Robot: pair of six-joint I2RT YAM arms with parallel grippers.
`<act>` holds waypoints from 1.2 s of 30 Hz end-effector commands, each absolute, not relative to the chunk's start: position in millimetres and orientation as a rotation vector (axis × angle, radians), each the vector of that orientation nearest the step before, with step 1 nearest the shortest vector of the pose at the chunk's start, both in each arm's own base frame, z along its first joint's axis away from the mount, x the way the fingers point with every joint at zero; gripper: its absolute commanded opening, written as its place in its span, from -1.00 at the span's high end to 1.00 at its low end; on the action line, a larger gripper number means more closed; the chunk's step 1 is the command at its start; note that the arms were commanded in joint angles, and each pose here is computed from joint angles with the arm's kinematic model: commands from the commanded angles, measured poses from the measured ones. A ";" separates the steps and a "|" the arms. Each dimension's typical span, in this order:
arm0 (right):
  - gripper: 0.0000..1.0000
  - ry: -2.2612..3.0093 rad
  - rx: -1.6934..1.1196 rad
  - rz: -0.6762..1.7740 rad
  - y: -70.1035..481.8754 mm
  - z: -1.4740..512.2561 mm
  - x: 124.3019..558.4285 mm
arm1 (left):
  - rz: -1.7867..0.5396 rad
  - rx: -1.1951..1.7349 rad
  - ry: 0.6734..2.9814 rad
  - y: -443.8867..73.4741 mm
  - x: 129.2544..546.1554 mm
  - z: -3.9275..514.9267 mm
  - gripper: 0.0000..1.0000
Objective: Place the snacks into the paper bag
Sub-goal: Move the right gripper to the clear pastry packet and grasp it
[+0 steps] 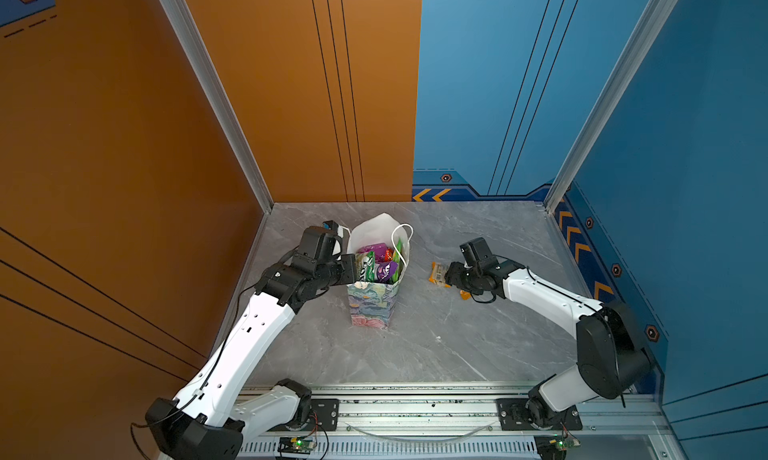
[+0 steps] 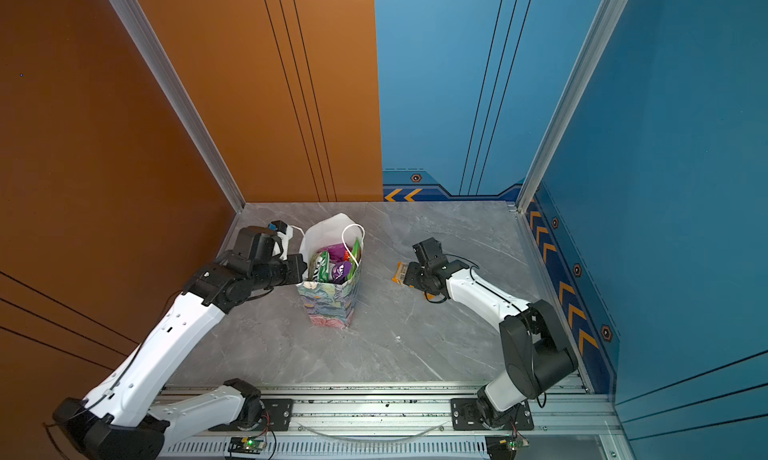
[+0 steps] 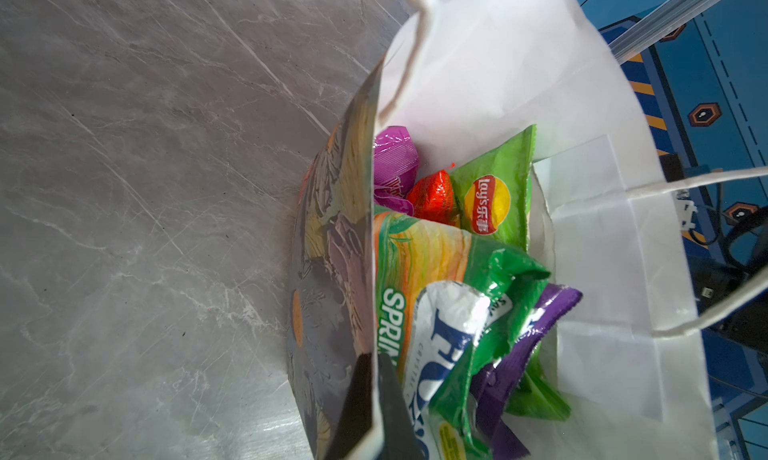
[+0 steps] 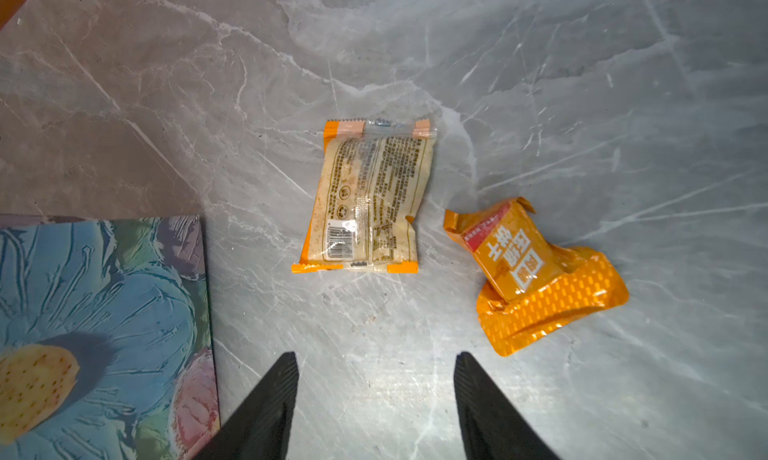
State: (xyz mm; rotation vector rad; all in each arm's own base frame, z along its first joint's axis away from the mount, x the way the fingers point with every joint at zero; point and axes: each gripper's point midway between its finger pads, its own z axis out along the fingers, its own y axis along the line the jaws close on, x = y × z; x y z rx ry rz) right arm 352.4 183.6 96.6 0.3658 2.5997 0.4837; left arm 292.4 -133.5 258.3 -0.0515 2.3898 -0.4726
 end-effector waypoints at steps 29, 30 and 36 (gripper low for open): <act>0.05 2.691 0.457 0.466 195.5 33.0 408.9 | -0.482 -0.018 2.281 -133.9 297.7 284.0 0.96; 0.08 2.700 0.459 0.462 195.3 28.8 407.9 | -0.481 -0.020 2.281 -133.8 297.8 284.0 0.96; 0.32 2.725 0.468 0.455 193.8 11.9 400.4 | -0.480 -0.018 2.279 -133.5 297.3 284.6 0.96</act>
